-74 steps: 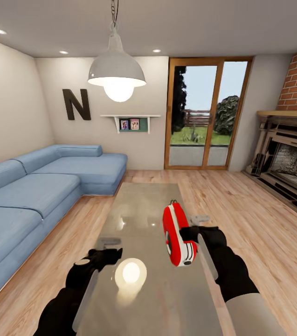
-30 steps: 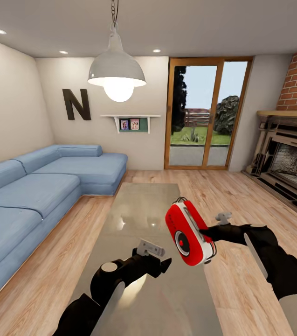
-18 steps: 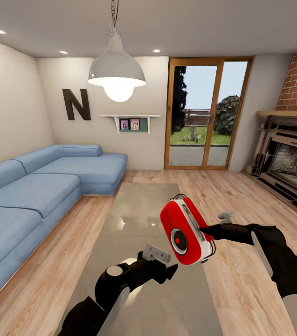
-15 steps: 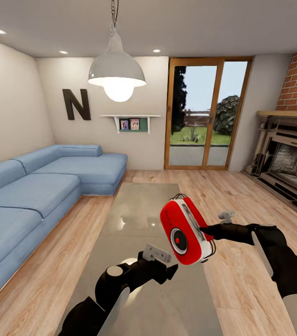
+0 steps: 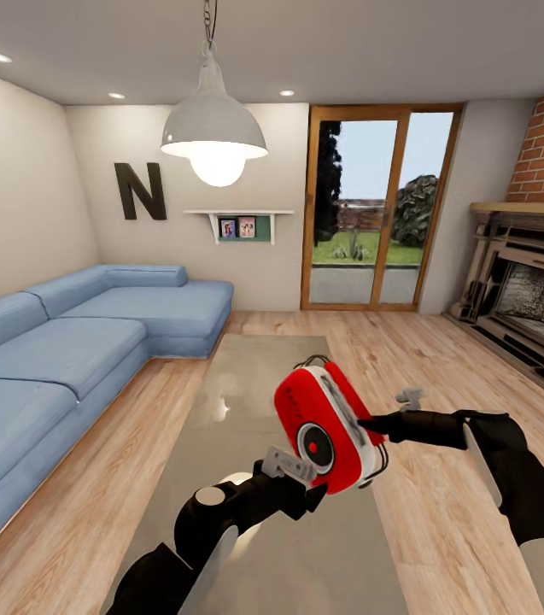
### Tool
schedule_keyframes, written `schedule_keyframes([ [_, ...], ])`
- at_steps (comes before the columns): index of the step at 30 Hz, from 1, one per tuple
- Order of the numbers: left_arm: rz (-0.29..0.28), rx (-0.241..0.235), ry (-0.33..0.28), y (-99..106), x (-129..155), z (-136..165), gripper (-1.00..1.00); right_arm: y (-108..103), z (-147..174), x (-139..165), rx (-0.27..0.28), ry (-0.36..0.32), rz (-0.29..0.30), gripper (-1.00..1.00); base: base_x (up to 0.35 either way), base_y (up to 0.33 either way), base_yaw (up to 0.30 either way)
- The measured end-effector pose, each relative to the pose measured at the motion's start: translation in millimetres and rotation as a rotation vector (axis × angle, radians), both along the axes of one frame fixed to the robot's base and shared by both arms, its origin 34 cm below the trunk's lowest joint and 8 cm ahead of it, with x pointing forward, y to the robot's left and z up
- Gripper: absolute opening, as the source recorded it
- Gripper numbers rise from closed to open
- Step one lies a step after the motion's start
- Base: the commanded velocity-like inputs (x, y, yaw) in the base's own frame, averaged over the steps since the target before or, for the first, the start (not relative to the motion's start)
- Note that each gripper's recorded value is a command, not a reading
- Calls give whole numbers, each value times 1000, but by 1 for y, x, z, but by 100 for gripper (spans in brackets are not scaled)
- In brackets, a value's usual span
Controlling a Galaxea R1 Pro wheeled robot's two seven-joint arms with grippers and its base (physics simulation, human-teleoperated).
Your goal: Turn on the radio receiver that's on the table in the living room.
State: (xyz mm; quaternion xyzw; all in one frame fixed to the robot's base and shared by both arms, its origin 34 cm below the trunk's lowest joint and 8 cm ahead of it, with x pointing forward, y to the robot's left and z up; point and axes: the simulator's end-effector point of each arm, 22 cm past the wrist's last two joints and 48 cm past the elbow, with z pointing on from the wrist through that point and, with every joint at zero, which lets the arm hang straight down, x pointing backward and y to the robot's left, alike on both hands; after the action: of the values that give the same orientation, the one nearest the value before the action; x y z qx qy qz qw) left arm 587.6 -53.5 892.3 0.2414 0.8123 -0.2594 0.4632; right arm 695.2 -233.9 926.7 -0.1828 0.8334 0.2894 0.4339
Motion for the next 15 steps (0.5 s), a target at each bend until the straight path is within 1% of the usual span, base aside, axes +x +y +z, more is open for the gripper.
schedule_keyframes([
  [2,0,0,-1,0,0,0,100,1,1,-2,7,0,14,-100,0,0,0],
  [4,0,-1,-1,0,0,1,100,-5,2,-3,-5,-3,15,-100,0,0,0],
  [5,0,-1,-3,0,0,1,100,-17,4,-5,-8,5,8,-100,0,0,0],
  [6,0,-1,-3,0,0,1,100,-25,3,-4,-35,-11,4,-100,0,0,0],
  [8,0,-1,-3,0,0,1,100,-25,9,-7,1,-3,16,-100,0,0,0],
  [9,0,-1,-3,0,0,1,100,-26,11,-9,8,-4,21,-100,0,0,0],
  [15,0,-1,-4,0,0,1,100,-27,13,-11,16,-7,31,-100,0,0,0],
])
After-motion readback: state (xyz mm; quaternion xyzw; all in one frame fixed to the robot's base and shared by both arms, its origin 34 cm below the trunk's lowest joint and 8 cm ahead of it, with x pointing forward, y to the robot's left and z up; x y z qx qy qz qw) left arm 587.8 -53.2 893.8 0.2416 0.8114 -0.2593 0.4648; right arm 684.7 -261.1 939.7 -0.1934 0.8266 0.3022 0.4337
